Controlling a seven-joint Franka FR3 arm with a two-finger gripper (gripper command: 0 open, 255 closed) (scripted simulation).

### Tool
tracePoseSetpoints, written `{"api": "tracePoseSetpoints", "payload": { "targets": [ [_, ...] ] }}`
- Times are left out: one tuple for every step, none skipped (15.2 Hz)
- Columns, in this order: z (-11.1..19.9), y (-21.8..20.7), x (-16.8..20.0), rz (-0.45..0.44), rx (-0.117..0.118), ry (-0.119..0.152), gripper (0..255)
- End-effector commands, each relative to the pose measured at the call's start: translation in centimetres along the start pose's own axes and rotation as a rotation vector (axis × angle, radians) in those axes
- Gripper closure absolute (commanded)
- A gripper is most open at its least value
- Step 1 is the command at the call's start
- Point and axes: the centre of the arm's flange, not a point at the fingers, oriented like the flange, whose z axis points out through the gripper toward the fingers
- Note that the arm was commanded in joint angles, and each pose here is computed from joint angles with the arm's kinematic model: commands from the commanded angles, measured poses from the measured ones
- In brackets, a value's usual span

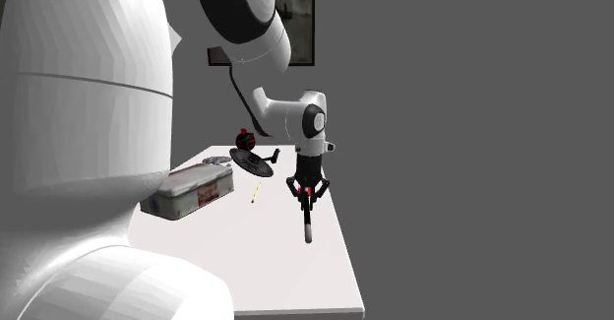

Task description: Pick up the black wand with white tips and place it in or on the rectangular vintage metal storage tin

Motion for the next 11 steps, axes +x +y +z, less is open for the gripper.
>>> {"api": "tracePoseSetpoints", "payload": {
  "targets": [
    [-0.9, -0.1, 0.0, 0.0, 0.0, 0.0, 255],
    [-1.4, -0.1, 0.0, 0.0, 0.0, 0.0, 255],
    [-2.0, -0.1, -0.1, 0.0, 0.0, 0.0, 255],
    [-2.5, -0.1, -0.1, 0.0, 0.0, 0.0, 255],
    [-3.0, -0.2, -0.1, 0.0, 0.0, 0.0, 255],
    [-3.5, -0.2, -0.1, 0.0, 0.0, 0.0, 255],
    [-4.1, -0.2, -0.2, 0.0, 0.0, 0.0, 255],
    [-4.6, -0.2, -0.2, 0.0, 0.0, 0.0, 255],
    [-5.1, -0.3, -0.2, 0.0, 0.0, 0.0, 255],
    [-5.7, -0.3, -0.2, 0.0, 0.0, 0.0, 255],
    [-6.2, -0.3, -0.3, 0.0, 0.0, 0.0, 255]
  ]
}}
